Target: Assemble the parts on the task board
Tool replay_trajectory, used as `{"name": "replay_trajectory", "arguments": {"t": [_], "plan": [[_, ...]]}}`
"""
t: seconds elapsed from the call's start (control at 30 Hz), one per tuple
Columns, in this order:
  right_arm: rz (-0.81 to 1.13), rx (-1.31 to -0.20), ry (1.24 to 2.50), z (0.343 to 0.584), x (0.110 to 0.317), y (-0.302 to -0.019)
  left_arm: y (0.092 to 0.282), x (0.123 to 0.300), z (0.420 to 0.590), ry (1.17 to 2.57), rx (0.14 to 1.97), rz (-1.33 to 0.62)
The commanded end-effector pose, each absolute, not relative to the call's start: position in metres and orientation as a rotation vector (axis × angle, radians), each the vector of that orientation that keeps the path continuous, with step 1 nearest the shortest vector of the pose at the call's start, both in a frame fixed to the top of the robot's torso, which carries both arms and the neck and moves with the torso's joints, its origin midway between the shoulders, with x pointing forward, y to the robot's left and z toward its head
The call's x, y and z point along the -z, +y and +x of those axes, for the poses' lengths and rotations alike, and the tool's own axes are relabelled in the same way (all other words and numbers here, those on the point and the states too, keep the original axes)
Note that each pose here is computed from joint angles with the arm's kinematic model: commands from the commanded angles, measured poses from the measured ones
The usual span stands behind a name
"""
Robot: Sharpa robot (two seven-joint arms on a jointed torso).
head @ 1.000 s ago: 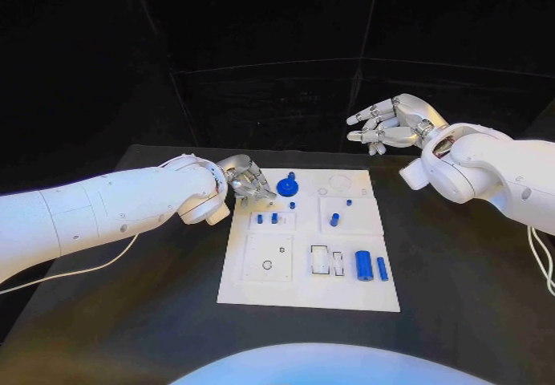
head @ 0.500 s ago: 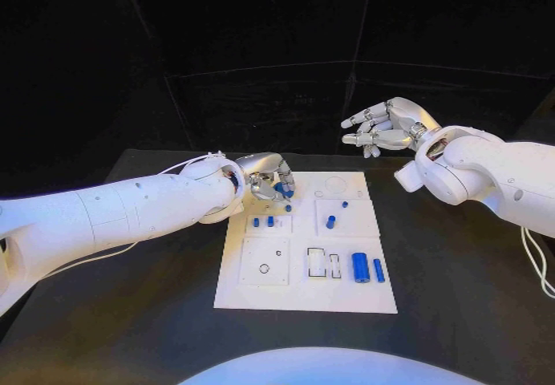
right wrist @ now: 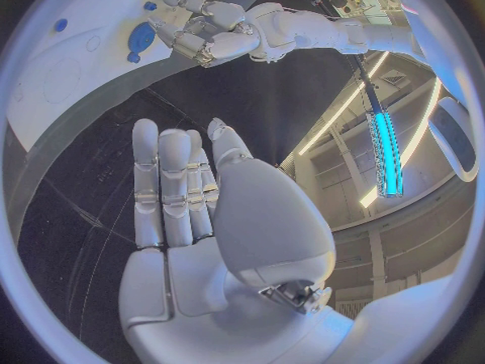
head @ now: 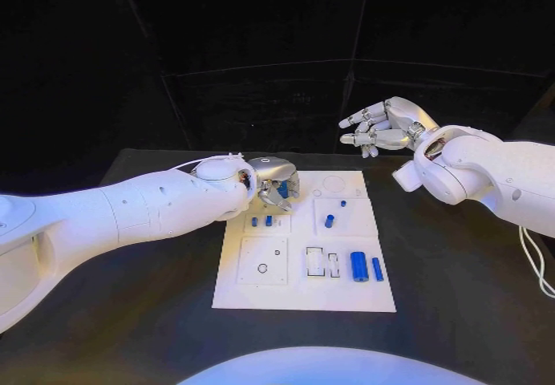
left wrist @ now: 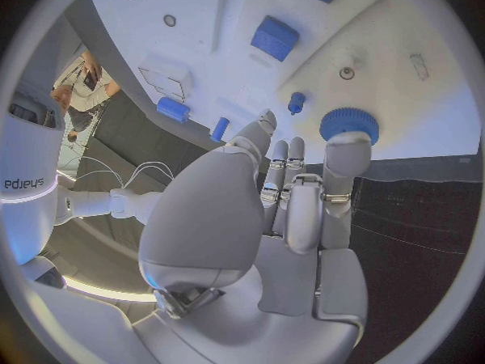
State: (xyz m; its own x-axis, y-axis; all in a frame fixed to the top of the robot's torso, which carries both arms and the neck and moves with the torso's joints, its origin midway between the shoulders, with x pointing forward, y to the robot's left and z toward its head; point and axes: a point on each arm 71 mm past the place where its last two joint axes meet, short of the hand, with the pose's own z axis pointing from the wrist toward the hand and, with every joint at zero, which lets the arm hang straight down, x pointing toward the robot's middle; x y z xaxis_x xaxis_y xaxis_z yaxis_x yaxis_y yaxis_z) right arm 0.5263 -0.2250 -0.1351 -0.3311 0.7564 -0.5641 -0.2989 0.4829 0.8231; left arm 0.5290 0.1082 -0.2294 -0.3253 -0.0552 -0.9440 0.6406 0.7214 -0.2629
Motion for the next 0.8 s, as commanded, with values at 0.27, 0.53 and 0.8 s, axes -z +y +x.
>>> {"name": "replay_trajectory", "arguments": {"t": [0.27,0.53,0.8], "plan": [[0.396,-1.141,1.555,0.526,0.133,-0.222,0.104,0.236,0.533,1.822,0.679,0.535],[0.395,-1.142,1.556,0.526,0.133,-0.221,0.104,0.24,0.536,1.842,0.65,0.542],[0.394,-1.144,1.556,0.526,0.133,-0.22,0.105,0.243,0.538,1.861,0.629,0.546]]}}
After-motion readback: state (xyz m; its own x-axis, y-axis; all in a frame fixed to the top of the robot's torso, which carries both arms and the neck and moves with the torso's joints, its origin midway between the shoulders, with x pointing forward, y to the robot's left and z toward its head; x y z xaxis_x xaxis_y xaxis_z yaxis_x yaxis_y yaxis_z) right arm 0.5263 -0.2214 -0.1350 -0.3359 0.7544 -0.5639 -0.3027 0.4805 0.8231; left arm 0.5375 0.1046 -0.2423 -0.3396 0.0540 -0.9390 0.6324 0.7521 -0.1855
